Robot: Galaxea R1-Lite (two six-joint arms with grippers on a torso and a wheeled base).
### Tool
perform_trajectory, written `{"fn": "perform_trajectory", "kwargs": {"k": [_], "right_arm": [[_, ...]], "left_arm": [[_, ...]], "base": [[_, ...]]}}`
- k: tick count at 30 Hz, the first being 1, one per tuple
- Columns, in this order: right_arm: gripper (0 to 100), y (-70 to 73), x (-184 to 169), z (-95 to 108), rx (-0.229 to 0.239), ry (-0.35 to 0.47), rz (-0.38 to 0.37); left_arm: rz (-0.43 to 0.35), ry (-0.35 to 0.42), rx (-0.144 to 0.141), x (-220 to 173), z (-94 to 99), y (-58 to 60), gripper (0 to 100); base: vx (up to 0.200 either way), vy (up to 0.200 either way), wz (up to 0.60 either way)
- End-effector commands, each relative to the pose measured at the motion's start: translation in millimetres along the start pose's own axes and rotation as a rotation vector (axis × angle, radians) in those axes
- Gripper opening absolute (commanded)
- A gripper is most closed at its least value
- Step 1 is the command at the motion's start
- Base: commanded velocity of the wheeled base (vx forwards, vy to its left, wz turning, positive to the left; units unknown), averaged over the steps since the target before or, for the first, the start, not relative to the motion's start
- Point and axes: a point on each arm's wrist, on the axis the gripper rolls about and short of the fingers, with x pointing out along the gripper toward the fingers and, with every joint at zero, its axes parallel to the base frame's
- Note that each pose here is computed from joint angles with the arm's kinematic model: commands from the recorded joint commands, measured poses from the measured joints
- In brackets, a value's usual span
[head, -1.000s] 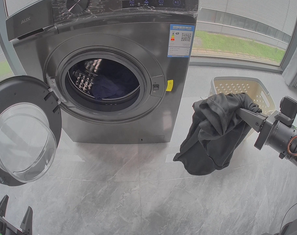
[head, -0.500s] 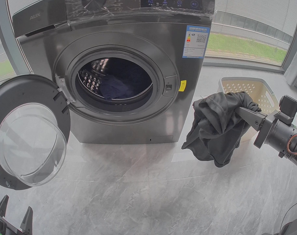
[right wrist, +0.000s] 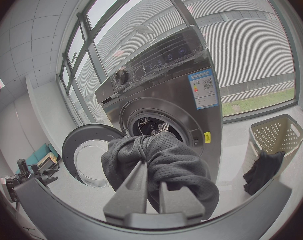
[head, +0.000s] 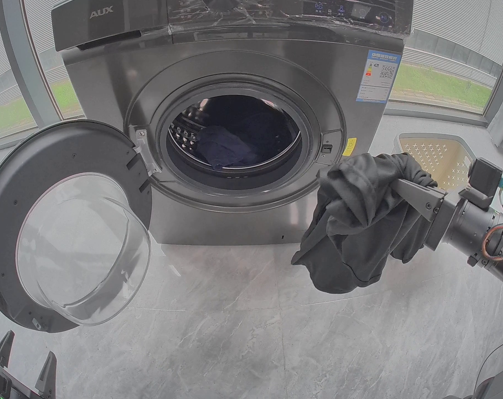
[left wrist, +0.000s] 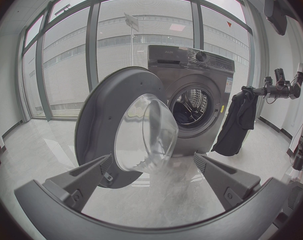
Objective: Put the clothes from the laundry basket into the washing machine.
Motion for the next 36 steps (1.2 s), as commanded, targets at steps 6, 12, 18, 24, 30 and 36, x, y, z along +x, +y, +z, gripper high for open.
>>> {"fn": "perform_trajectory", "kwargs": {"k": [6, 12, 18, 24, 30, 36], "right_arm": [[0, 23.5, 34, -4, 0.048, 0.032, 0.089], [0, 27.5, 57, -11, 0.056, 0.043, 0.095], [0, 43.9, 83, -20, 0.062, -0.002, 0.094], [0, 49.8, 106, -19, 0.070, -0.067, 0.112], [0, 54.1, 123, -24, 0.072, -0.071, 0.120], [0, 61.6, 130, -36, 0.072, -0.051, 0.137]], "left_arm": [[-0.005, 0.005, 0.018, 0, -5.1, 0.0, 100], [-0.061, -0.140, 0.021, -5, 20.9, -2.0, 100], [-0.214, -0.114, 0.028, 16, 78.0, -4.8, 100], [-0.469, 0.088, -0.094, 55, 87.9, -13.5, 100], [-0.528, 0.142, -0.073, 95, 92.4, -22.3, 100], [-0.655, 0.230, -0.063, 121, 86.8, -40.0, 100]], "base": [[0.000, 0.000, 0.00], [0.000, 0.000, 0.00], [0.000, 0.000, 0.00], [0.000, 0.000, 0.00], [0.000, 0.000, 0.00], [0.000, 0.000, 0.00]]}}
